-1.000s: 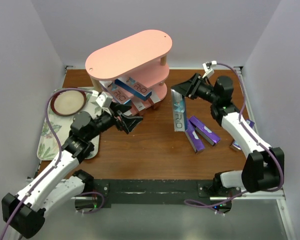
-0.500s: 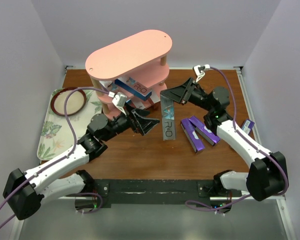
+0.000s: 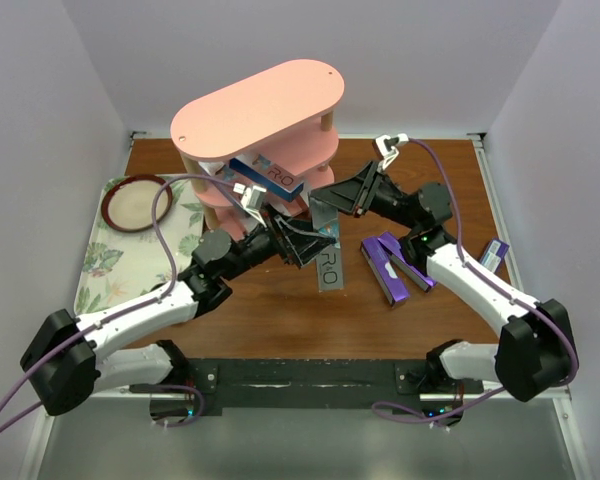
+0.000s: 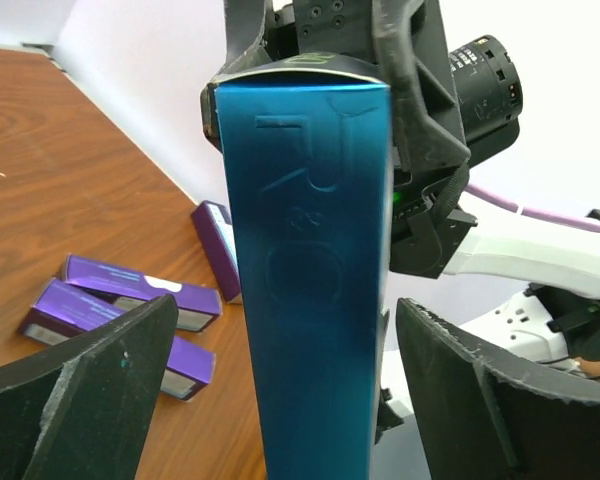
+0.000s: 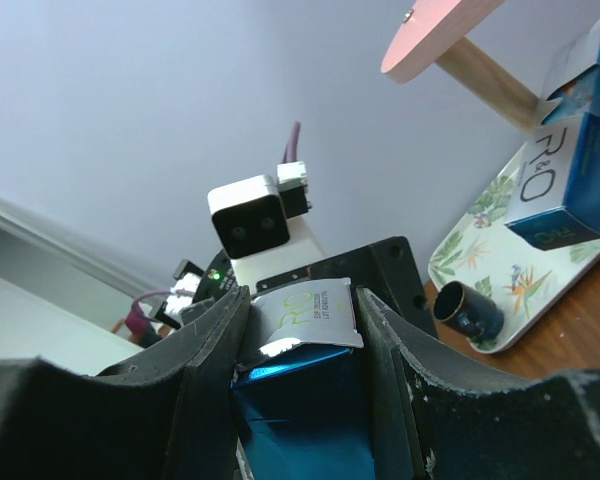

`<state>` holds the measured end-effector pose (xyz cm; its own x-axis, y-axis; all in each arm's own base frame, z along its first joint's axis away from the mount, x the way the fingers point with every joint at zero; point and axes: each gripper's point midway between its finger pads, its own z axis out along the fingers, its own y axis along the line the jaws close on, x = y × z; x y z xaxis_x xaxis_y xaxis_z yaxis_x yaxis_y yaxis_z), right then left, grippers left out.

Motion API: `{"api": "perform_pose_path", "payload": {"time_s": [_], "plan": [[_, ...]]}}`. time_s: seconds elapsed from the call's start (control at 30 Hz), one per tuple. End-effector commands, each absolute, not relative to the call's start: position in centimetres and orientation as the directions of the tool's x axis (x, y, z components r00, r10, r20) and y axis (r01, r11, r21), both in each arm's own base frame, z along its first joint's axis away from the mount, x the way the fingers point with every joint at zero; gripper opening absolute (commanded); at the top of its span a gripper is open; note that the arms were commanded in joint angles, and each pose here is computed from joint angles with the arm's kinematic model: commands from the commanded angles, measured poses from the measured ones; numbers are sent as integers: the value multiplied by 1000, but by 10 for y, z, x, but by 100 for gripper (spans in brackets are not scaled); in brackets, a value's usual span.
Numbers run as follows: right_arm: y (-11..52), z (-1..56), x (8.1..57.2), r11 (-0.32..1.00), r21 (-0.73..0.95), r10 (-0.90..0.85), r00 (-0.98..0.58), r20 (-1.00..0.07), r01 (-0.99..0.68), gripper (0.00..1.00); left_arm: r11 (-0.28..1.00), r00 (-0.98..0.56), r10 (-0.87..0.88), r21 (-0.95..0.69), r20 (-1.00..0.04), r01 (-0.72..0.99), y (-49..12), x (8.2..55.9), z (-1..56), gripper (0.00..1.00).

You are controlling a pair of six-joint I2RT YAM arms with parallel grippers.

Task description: Place and organize the toothpastes onto the shelf

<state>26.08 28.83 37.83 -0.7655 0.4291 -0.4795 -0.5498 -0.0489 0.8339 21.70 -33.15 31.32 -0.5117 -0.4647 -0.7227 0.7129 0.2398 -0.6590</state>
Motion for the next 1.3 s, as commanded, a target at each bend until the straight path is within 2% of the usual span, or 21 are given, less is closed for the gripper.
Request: {"api": "perform_pose_path", "payload": {"time_s": [0.0, 0.33, 0.37, 0.53, 0.63, 0.67, 0.73, 0.77, 0.8, 0.83, 0.87, 0.9, 0.97, 1.0, 1.03, 1.1, 1.13, 1.27], "plan": [[293, 395, 253, -108, 807, 436, -757, -486, -581, 24, 136, -524, -501, -661, -689, 738, -338, 206, 333, 91], [306, 389, 254, -111, 818, 407, -777, -480, -564, 27, 72, -567, -485, -676, -666, 733, -345, 194, 334, 65], [307, 387, 254, -109, 821, 403, -780, -479, -561, 27, 64, -573, -484, -679, -662, 731, -345, 192, 335, 58], [308, 383, 256, -90, 825, 395, -781, -484, -558, 31, 51, -583, -490, -689, -648, 723, -344, 191, 334, 46], [309, 381, 257, -76, 827, 389, -781, -489, -556, 42, 48, -589, -501, -700, -634, 712, -341, 190, 333, 40], [309, 381, 257, -71, 827, 387, -779, -493, -558, 53, 53, -589, -508, -705, -629, 708, -340, 192, 332, 38], [311, 378, 259, -49, 827, 376, -777, -505, -560, 63, 53, -583, -518, -703, -627, 709, -337, 191, 334, 36], [311, 377, 259, -37, 826, 369, -776, -512, -563, 75, 62, -582, -523, -709, -622, 702, -336, 193, 332, 36], [312, 381, 258, -21, 798, 359, -750, -556, -602, 80, 62, -577, -530, -707, -622, 704, -334, 192, 334, 36], [313, 370, 260, 23, 820, 333, -769, -545, -572, 89, 68, -576, -531, -709, -621, 702, -333, 192, 333, 36], [312, 371, 260, 51, 812, 323, -759, -565, -582, 93, 81, -570, -538, -711, -621, 698, -331, 194, 331, 36], [311, 378, 264, 95, 764, 324, -706, -630, -638, 96, 83, -564, -544, -709, -621, 700, -329, 193, 333, 36], [307, 365, 267, 191, 772, 287, -717, -635, -607, 98, 112, -553, -557, -715, -620, 690, -325, 197, 329, 36], [302, 379, 268, 228, 708, 283, -650, -705, -669, 99, 114, -543, -569, -713, -618, 692, -321, 197, 332, 37], [297, 369, 272, 303, 712, 272, -659, -701, -633, 99, 124, -540, -575, -718, -615, 685, -319, 198, 331, 38], [284, 384, 274, 387, 617, 258, -562, -786, -685, 99, 144, -522, -610, -731, -596, 667, -311, 202, 333, 38], [274, 377, 277, 463, 604, 254, -556, -792, -649, 99, 155, -517, -621, -739, -589, 655, -309, 205, 332, 38], [252, 387, 270, 550, 499, 241, -444, -863, -670, 99, 224, -467, -686, -772, -558, 595, -294, 222, 332, 39]]}}
